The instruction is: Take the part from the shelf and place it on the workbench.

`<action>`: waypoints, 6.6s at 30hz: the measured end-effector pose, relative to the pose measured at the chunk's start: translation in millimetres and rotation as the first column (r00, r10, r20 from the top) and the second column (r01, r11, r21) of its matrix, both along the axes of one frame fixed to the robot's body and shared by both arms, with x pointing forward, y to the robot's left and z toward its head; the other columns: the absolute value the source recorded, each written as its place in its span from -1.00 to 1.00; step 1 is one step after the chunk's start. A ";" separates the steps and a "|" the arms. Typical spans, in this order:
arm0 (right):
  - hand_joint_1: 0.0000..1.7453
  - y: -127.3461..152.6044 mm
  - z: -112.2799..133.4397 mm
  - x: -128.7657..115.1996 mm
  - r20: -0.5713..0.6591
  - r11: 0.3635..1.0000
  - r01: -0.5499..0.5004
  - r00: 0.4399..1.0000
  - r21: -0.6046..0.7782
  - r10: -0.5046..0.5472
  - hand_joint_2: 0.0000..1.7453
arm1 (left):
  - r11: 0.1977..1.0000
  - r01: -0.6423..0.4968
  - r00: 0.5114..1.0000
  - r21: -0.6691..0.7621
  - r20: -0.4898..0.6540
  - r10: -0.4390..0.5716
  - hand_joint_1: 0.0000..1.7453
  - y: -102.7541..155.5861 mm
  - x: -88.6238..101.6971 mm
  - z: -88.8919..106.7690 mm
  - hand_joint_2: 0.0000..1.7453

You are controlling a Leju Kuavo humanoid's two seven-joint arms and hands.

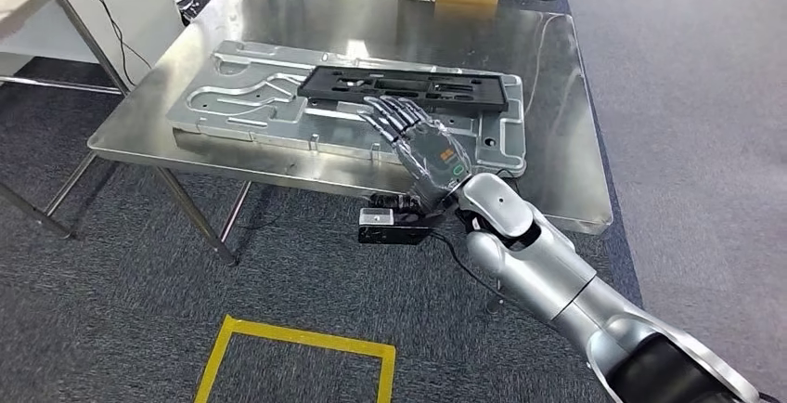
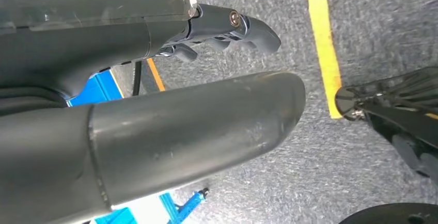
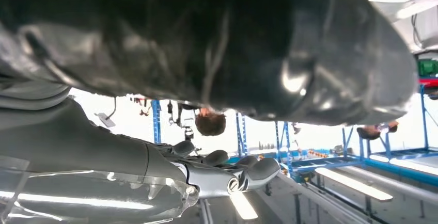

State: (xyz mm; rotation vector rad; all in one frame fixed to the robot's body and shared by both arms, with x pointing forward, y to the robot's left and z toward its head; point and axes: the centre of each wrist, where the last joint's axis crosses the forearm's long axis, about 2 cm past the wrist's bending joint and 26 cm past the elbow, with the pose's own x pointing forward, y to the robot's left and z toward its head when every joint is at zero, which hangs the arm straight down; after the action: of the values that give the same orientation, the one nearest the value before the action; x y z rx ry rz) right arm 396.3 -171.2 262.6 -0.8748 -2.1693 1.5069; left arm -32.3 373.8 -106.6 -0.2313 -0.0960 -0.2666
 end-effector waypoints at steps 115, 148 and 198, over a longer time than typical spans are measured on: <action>-1.00 -153.5 -373.3 -355.8 -0.822 0.307 0.774 -0.567 -0.554 -0.054 1.00 | 0.939 0.142 0.990 0.313 -0.025 -0.141 -1.00 -90.9 63.9 -6.3 -1.00; -1.00 -132.8 -374.6 -358.8 -0.832 0.313 0.800 -0.553 -0.512 0.053 -1.00 | 0.941 0.119 0.993 0.318 -0.048 -0.109 -1.00 -100.9 66.2 -5.7 -1.00; -1.00 -129.0 -375.0 -360.7 -0.828 0.350 0.786 -0.559 -0.510 0.048 -1.00 | 0.949 0.064 0.997 0.308 -0.060 -0.047 -1.00 -106.1 67.9 -5.3 -1.00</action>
State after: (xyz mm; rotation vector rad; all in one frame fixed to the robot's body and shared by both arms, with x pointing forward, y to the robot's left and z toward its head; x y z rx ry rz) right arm 35.6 -300.2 -112.3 -0.1080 -0.3115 0.2390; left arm 35.6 267.7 -112.0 0.0722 0.0050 -0.3273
